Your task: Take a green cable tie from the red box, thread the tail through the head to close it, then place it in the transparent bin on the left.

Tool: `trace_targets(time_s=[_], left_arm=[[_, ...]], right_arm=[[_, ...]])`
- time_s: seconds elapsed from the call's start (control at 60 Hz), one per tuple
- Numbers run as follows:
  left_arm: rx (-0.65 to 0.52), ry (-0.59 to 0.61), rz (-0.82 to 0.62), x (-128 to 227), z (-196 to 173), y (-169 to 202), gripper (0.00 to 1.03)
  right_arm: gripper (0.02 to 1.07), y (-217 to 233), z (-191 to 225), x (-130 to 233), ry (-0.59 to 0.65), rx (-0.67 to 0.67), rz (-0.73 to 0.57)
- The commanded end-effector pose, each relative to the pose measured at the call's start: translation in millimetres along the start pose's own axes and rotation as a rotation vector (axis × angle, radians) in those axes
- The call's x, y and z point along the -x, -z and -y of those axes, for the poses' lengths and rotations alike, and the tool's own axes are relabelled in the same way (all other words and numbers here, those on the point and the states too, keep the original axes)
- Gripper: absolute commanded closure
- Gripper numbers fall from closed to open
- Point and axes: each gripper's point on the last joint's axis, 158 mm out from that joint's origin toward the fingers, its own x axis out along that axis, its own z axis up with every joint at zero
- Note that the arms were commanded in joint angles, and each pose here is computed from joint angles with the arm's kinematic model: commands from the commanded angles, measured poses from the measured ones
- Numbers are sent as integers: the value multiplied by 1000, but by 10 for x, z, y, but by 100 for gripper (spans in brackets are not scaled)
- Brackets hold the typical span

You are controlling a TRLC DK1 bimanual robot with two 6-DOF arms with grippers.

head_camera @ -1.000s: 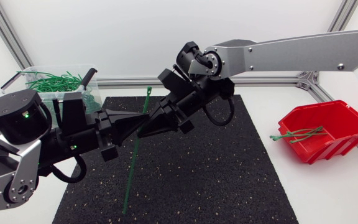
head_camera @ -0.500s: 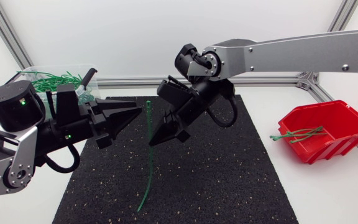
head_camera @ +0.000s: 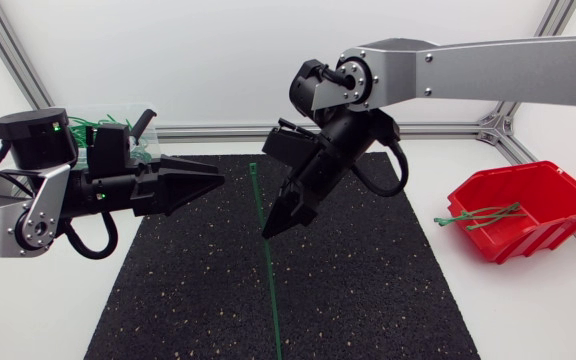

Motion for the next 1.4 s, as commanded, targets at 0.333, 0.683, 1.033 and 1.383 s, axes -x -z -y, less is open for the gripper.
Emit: trace_targets(time_s=[0.333, 0.683, 1.033, 1.383], left_arm=[[-1, 140, -56, -200, 142, 420, 12], [41, 178, -58, -261, 289, 342, 12], [92, 178, -49, -245, 230, 252, 15], [153, 196, -52, -217, 172, 236, 31]], right_arm=[[101, 56, 30, -76, -38, -66, 7], [101, 110, 22, -333, -110, -100, 7], [101, 75, -28, -414, -164, -113, 41], [101, 14, -96, -410, -201, -103, 75]])
